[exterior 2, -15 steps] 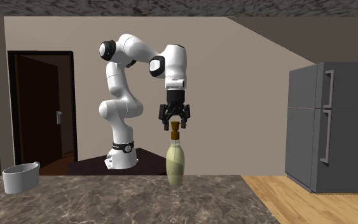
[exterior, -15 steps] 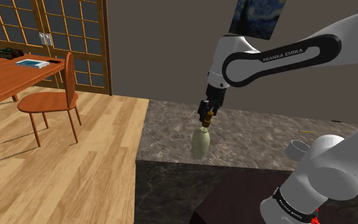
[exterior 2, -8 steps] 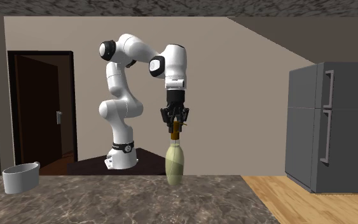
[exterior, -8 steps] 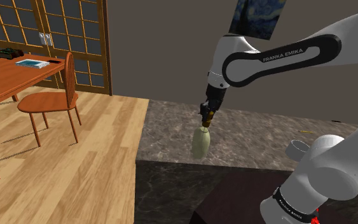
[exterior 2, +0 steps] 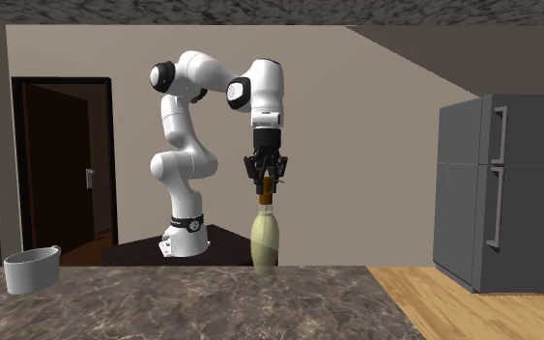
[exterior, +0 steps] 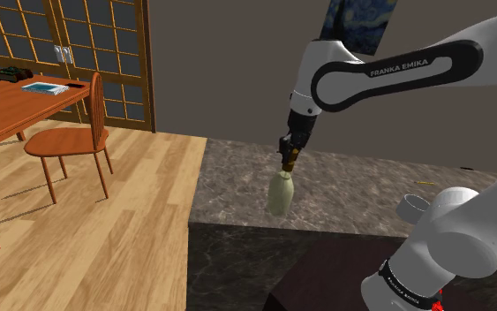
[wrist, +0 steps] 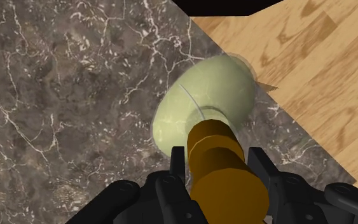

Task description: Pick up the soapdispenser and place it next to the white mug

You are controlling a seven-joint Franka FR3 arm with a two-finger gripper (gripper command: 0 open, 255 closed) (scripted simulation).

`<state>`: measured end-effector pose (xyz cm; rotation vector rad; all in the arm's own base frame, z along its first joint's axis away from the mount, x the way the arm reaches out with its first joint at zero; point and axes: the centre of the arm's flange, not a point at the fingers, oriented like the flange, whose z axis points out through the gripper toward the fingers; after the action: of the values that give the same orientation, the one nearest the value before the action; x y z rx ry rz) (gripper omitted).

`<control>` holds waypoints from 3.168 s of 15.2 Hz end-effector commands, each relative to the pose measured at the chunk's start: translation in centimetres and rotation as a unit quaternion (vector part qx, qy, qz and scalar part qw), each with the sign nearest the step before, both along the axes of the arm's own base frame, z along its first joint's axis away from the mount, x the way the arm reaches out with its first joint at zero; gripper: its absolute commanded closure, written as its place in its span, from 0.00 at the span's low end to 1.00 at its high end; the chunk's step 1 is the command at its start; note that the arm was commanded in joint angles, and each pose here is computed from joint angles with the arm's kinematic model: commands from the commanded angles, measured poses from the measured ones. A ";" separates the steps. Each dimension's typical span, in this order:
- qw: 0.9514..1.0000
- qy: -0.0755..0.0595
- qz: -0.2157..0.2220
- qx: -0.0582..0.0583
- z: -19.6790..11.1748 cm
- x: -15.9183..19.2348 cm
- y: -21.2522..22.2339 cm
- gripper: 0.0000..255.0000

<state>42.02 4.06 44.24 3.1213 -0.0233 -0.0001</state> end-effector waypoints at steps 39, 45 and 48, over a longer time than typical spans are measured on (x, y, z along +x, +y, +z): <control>1.000 0.000 0.000 0.000 21.2 -0.1 0.0 1.00; 1.000 0.000 0.000 0.000 24.3 -0.1 0.0 1.00; 1.000 0.000 0.000 0.000 25.9 -0.1 0.0 1.00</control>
<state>41.94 4.07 69.60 3.1212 -0.0230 -0.0001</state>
